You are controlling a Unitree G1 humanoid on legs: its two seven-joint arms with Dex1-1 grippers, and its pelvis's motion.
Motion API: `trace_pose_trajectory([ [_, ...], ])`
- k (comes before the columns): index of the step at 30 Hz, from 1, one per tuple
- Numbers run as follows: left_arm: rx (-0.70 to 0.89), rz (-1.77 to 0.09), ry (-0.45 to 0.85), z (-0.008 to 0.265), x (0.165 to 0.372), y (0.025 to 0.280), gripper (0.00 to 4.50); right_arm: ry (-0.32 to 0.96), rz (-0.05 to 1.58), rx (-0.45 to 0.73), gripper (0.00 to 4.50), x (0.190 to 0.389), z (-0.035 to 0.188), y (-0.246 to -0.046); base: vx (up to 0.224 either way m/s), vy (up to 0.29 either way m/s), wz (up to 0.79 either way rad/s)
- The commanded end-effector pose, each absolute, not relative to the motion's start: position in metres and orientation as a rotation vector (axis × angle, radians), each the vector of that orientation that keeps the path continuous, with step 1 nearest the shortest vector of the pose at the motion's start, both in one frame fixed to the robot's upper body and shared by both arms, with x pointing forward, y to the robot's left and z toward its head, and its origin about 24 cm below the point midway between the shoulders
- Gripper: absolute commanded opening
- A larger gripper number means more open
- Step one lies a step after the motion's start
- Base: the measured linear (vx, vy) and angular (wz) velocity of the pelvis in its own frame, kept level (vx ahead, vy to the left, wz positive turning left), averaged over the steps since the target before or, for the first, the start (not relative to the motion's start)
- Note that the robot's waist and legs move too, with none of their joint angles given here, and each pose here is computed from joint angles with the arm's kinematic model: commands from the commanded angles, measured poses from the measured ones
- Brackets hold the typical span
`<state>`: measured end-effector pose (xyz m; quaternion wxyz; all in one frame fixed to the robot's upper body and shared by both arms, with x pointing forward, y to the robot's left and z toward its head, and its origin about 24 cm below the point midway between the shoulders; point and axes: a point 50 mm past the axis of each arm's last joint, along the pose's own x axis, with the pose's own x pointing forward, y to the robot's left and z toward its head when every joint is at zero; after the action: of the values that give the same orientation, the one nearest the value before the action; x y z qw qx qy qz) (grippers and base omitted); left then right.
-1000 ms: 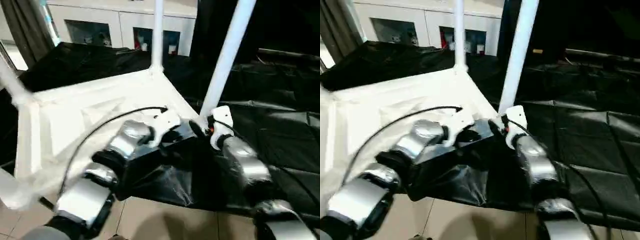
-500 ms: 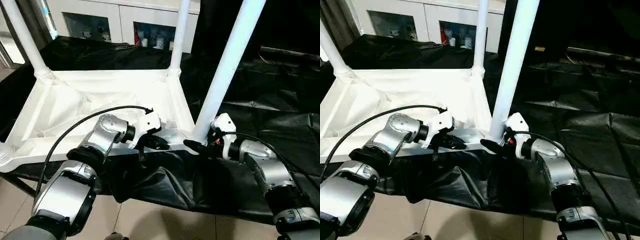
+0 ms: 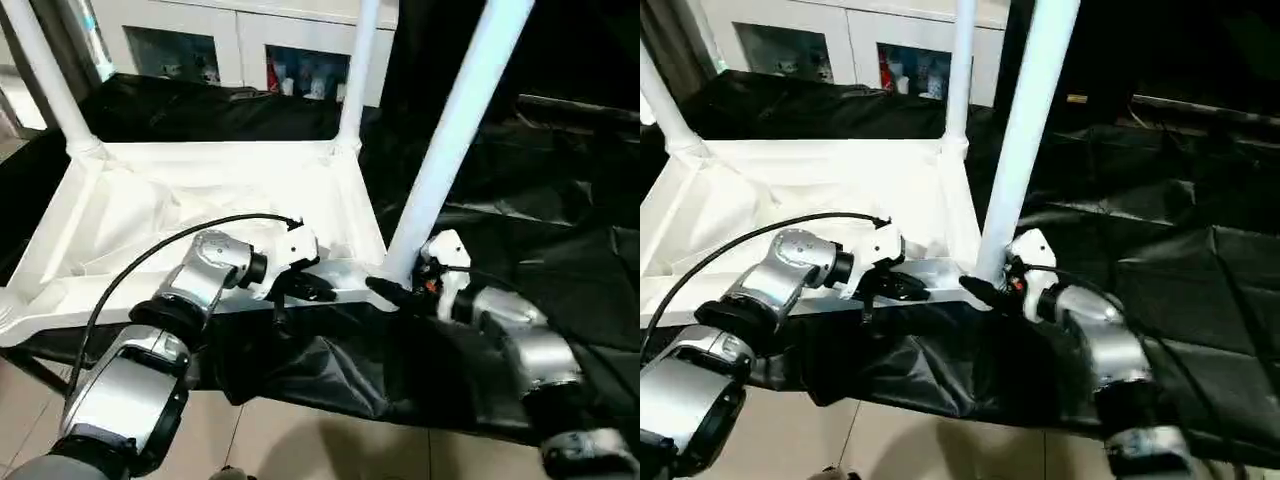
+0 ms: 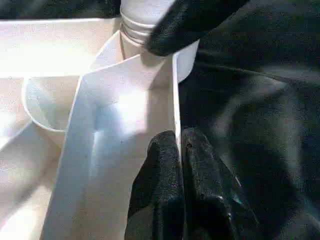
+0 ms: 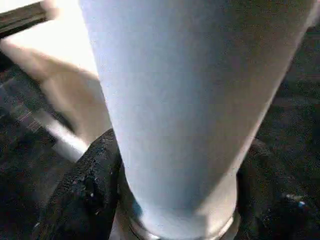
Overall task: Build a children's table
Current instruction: Rotate leg to tighten
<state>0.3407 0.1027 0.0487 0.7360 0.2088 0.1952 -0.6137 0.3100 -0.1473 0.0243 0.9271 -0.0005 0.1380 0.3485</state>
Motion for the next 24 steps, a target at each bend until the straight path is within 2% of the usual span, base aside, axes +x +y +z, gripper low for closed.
trace_pose_trajectory([
  [1, 0.422, -1.274, 0.503, 0.023, 0.332, 0.087, 0.00, 0.341, 0.557, 0.004, 2.70, 0.315, 0.011, -0.144, 0.000, 0.000, 0.00],
  [2, 0.422, -1.274, 0.503, 0.023, 0.332, 0.087, 0.00, 0.341, 0.557, 0.004, 2.70, 0.315, 0.011, -0.144, 0.000, 0.000, 0.00],
  [3, 0.417, -1.209, 0.497, 0.020, 0.333, 0.069, 0.00, 0.381, 0.370, 0.016, 2.70, 0.322, 0.003, -0.138, 0.000, 0.000, 0.00],
  [5, 0.416, -1.187, 0.495, 0.019, 0.333, 0.063, 0.00, 0.391, 0.312, 0.018, 2.70, 0.324, 0.000, -0.135, 0.000, 0.000, 0.00],
  [6, 0.407, -1.153, 0.488, 0.018, 0.331, 0.043, 0.00, 0.405, 0.263, 0.006, 2.70, 0.327, -0.001, -0.120, 0.000, 0.000, 0.00],
  [11, 0.393, -1.127, 0.461, 0.021, 0.330, 0.024, 0.00, 0.388, 0.270, -0.009, 2.70, 0.333, 0.004, -0.098, 0.000, 0.000, 0.00],
  [12, 0.402, -1.128, 0.454, 0.022, 0.331, 0.024, 0.00, 0.370, 0.269, -0.008, 2.70, 0.335, 0.007, -0.097, 0.000, 0.000, 0.00],
  [13, 0.408, -1.131, 0.450, 0.023, 0.331, 0.024, 0.00, 0.359, 0.267, -0.007, 3.26, 0.336, 0.008, -0.097, 0.000, 0.000, 0.00],
  [17, 0.420, -1.158, 0.446, 0.024, 0.332, 0.031, 0.00, 0.330, 0.285, -0.004, 3.46, 0.339, 0.012, -0.104, 0.000, 0.000, 0.00],
  [18, 0.424, -1.167, 0.448, 0.025, 0.333, 0.035, 0.00, 0.312, 0.304, -0.014, 3.74, 0.340, 0.015, -0.107, 0.000, 0.000, 0.00],
  [22, 0.426, -1.222, 0.454, 0.026, 0.334, 0.049, 0.00, 0.265, 0.417, -0.031, 3.82, 0.339, 0.022, -0.120, 0.000, 0.000, 0.00],
  [24, 0.433, -1.277, 0.460, 0.028, 0.334, 0.063, 0.00, 0.251, 0.583, -0.054, 3.82, 0.330, 0.024, -0.128, 0.000, 0.000, 0.00],
])
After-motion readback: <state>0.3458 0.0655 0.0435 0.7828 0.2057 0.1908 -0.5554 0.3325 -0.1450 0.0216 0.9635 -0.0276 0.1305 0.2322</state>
